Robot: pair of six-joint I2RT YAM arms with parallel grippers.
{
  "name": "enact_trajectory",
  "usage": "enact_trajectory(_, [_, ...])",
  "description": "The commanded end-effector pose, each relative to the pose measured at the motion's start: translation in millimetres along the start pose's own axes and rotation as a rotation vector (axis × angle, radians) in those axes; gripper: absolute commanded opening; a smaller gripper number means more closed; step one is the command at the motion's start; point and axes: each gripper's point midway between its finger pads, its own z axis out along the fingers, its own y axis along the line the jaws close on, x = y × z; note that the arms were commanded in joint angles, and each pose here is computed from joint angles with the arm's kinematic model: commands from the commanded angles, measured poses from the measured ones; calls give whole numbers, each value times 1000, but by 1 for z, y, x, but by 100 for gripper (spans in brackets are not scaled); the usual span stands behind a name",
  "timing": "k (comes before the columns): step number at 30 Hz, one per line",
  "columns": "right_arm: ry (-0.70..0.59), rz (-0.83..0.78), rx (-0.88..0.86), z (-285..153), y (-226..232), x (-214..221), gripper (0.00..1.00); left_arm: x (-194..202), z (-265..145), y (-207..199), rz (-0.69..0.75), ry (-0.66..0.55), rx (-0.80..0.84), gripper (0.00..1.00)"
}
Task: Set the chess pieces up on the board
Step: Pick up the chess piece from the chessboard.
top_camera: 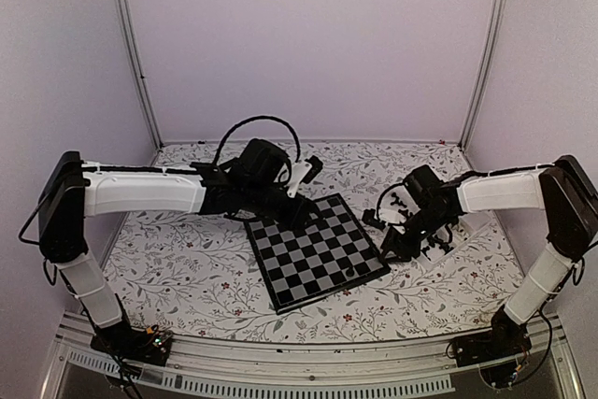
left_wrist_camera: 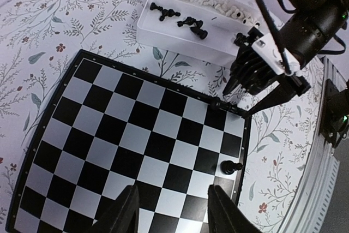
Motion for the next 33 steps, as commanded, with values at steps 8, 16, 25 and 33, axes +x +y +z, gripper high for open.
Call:
enact_trajectory(8, [40,56,42,13,-19,-3,36,-7,-6,-3,12,-47,-4,44])
enact_trajectory(16, [33,57,23,15,-20,-9,14,-3,2,4,40,-40,-11,46])
enact_trajectory(25, [-11,-3,55,-24,-13,-33,12,-14,10,-10,57,-142,163,51])
enact_trajectory(33, [-88,-79,10,-52,10,-68,13,-28,9,-29,28,-205,324,54])
